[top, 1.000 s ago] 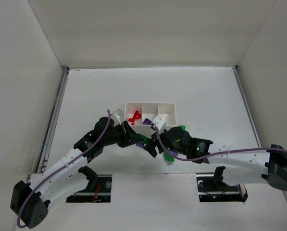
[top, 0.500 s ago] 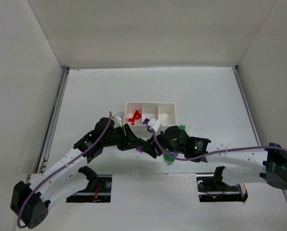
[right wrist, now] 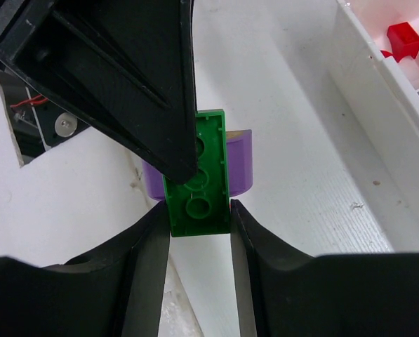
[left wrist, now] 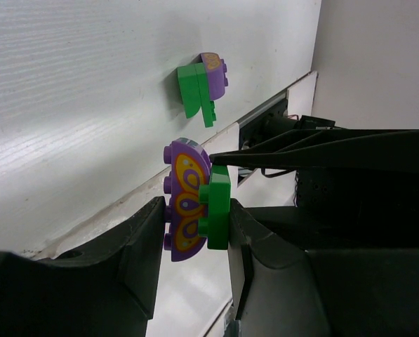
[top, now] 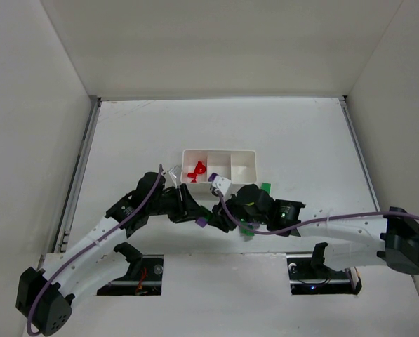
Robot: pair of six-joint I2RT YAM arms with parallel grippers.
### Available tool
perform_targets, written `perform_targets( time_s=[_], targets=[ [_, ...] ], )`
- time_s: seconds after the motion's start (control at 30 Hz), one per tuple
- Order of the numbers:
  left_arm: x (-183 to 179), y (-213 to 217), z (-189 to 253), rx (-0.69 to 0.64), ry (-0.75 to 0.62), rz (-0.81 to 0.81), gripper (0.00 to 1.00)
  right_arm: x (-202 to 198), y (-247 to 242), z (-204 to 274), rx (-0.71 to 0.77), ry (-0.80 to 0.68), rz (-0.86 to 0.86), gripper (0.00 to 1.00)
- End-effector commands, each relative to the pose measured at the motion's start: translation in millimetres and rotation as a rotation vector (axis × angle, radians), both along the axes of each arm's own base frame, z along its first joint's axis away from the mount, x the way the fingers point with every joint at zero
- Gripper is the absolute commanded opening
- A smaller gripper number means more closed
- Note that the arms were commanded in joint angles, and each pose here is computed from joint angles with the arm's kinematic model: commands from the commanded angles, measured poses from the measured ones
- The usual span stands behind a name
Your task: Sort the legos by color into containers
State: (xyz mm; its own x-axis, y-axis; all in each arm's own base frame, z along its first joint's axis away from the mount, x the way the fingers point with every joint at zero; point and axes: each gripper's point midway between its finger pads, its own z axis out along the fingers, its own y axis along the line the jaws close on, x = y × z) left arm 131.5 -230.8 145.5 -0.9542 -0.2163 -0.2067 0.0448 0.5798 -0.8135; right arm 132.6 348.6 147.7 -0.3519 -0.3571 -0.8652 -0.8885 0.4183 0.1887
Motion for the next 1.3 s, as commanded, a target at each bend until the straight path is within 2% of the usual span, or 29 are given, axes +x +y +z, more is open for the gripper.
perform_targets(
  time_s=[0.0, 0.1, 0.2, 0.33, 0.43, 0.57, 0.67, 0.77, 0.8, 0.93, 1.27],
  targets=[
    [3, -3, 22, -0.054, -0.058, -0.018, 0.16, -7, 9, 12, 0.022, 0.014, 0.036, 0.3],
    [5, -4, 25, -0.064, -0.062, -0.015, 0.16, -9, 10, 10, 0.019, 0.021, 0.042, 0.31],
    [5, -5, 28, -0.079, -0.067, -0.018, 0.16, -11, 11, 5, 0.011, 0.031, 0.044, 0.42],
    [5, -6, 31, -0.083, -0.068, -0.024, 0.16, -13, 11, 2, 0.003, 0.035, 0.049, 0.42],
    [5, -6, 32, -0.081, -0.071, -0.026, 0.16, -12, 12, 3, 0.004, 0.03, 0.048, 0.5],
    [6, -6, 32, -0.08, -0.071, -0.024, 0.16, -13, 13, 4, 0.005, 0.031, 0.056, 0.49],
    [6, -6, 31, -0.076, -0.07, -0.026, 0.16, -12, 13, 5, 0.008, 0.026, 0.053, 0.38],
    [6, -6, 30, -0.075, -0.068, -0.027, 0.16, -11, 13, 9, 0.023, 0.017, 0.05, 0.36],
    [5, -6, 29, -0.073, -0.067, -0.029, 0.16, -11, 14, 10, 0.026, 0.016, 0.05, 0.36],
    [4, -7, 28, -0.07, -0.061, -0.035, 0.16, -7, 15, 11, 0.023, 0.01, 0.037, 0.5],
    [0, -7, 24, -0.063, -0.055, -0.044, 0.16, 2, 19, 16, 0.036, -0.024, 0.003, 0.51]
  ],
)
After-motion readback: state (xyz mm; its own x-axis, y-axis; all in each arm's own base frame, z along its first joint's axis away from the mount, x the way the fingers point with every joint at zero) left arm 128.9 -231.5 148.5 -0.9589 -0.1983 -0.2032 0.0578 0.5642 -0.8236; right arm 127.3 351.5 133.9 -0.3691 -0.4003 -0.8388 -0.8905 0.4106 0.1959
